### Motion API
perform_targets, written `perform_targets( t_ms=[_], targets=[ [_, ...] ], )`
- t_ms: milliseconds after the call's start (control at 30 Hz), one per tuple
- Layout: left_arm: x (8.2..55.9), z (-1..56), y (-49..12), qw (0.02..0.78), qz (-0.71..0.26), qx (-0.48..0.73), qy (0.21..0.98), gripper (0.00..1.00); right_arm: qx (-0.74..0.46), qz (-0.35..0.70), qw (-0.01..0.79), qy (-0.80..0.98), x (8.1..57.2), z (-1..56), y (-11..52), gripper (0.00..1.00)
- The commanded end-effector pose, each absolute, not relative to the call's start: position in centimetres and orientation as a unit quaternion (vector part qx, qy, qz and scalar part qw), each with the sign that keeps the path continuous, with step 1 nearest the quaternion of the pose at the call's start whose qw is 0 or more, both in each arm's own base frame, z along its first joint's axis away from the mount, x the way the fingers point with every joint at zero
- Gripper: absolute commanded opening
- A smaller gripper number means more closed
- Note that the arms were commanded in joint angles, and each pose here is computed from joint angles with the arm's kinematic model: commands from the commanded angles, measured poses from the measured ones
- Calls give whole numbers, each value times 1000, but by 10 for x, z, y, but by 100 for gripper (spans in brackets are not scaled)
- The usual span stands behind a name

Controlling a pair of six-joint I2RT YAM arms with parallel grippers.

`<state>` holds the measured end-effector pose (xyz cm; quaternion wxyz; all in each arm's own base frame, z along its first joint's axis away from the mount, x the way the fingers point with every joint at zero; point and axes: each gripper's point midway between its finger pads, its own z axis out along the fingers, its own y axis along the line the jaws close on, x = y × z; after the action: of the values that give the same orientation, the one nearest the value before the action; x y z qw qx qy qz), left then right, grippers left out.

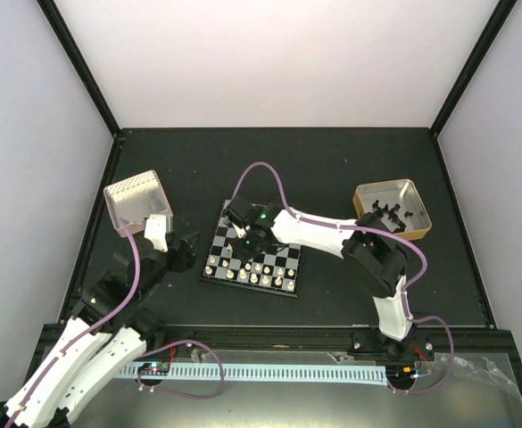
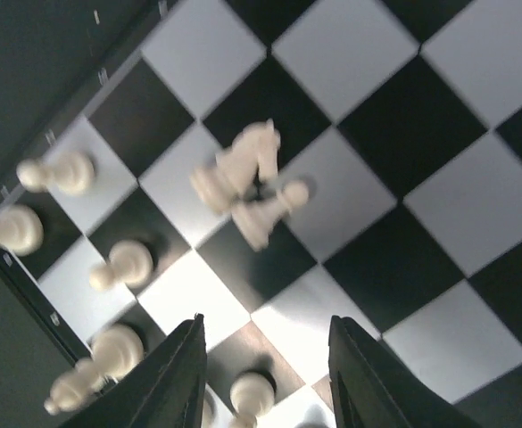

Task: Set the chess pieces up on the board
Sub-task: Place the chess piece on the chessboard, then pick up the chess piece from the chessboard.

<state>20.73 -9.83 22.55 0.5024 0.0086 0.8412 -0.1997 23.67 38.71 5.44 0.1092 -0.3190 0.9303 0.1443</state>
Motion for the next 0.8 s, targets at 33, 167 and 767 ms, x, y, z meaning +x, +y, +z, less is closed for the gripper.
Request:
perform_targets(
  t_ms=[33, 167, 767],
  targets=[
    [208, 233, -97, 513, -204, 3, 834, 71, -289, 137, 161, 934, 264, 64, 406, 40],
    [208, 233, -97, 512, -203, 3, 834, 71, -281, 130, 167, 936, 273, 59, 411, 40],
    [209, 230, -98, 509, -201, 2, 837, 71, -274, 72, 171, 944, 283, 34, 399, 38]
  ],
)
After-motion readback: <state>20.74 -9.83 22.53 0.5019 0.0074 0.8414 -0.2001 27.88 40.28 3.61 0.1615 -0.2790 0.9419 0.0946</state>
